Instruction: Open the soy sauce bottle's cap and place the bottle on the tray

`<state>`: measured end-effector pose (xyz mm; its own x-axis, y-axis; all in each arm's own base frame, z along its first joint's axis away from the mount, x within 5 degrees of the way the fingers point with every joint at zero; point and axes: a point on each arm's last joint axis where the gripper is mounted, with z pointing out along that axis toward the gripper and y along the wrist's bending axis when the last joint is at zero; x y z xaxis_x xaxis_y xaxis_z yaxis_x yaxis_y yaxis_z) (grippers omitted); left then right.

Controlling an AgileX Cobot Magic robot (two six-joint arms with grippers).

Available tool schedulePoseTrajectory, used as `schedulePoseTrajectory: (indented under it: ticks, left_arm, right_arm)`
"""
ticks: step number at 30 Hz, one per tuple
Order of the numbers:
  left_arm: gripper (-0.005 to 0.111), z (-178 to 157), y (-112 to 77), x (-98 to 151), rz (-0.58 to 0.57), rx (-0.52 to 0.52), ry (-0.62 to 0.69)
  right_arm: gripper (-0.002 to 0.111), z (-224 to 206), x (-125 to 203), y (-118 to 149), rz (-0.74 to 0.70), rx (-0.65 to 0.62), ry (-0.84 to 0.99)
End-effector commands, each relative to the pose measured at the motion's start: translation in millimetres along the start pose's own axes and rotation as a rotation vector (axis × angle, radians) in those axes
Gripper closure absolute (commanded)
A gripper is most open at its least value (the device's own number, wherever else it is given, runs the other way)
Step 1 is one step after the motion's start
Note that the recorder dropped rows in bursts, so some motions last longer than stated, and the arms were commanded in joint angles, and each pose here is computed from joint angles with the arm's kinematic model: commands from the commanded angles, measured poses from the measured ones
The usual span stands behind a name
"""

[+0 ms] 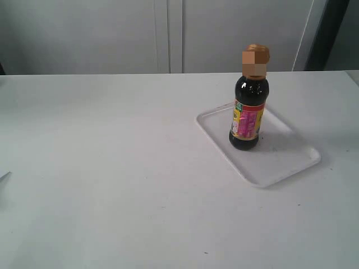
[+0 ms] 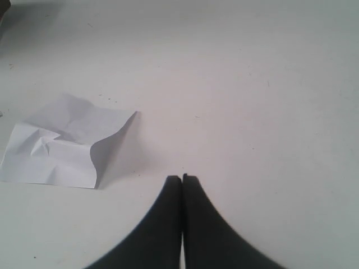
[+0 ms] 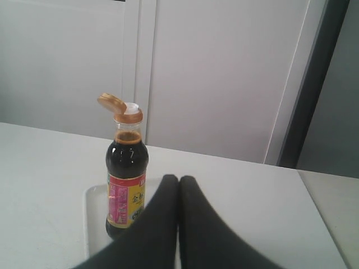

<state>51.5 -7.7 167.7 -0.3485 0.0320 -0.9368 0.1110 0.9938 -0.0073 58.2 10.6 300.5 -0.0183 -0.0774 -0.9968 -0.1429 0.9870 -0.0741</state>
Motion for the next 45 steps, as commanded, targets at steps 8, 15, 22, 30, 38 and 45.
schedulePoseTrajectory:
  ticks: [8,15,22,30,38,45]
  left_arm:
    - [0.107,0.1,-0.3,0.4,-0.012,0.003,-0.007]
    - [0.107,0.1,-0.3,0.4,-0.012,0.003,-0.007]
    - [0.107,0.1,-0.3,0.4,-0.012,0.003,-0.007]
    - [0.107,0.1,-0.3,0.4,-0.012,0.003,-0.007]
    - [0.107,0.1,-0.3,0.4,-0.012,0.003,-0.007]
    - [0.107,0.1,-0.3,0.4,-0.012,0.003,-0.007]
  right_arm:
    - [0.108,-0.1,0.7,0.0,0.008,0.001,-0.005]
    - [0.108,-0.1,0.7,0.0,0.008,0.001,-0.005]
    - [0.108,-0.1,0.7,0.0,0.008,0.001,-0.005]
    - [0.108,1.6,7.0,-4.3,0.070,0.051,0.010]
    - [0.108,7.0,30.7,-4.8,0.079,0.069,0.072]
    - [0.108,-5.7,77.3,-0.3,0.079,0.069,0.086]
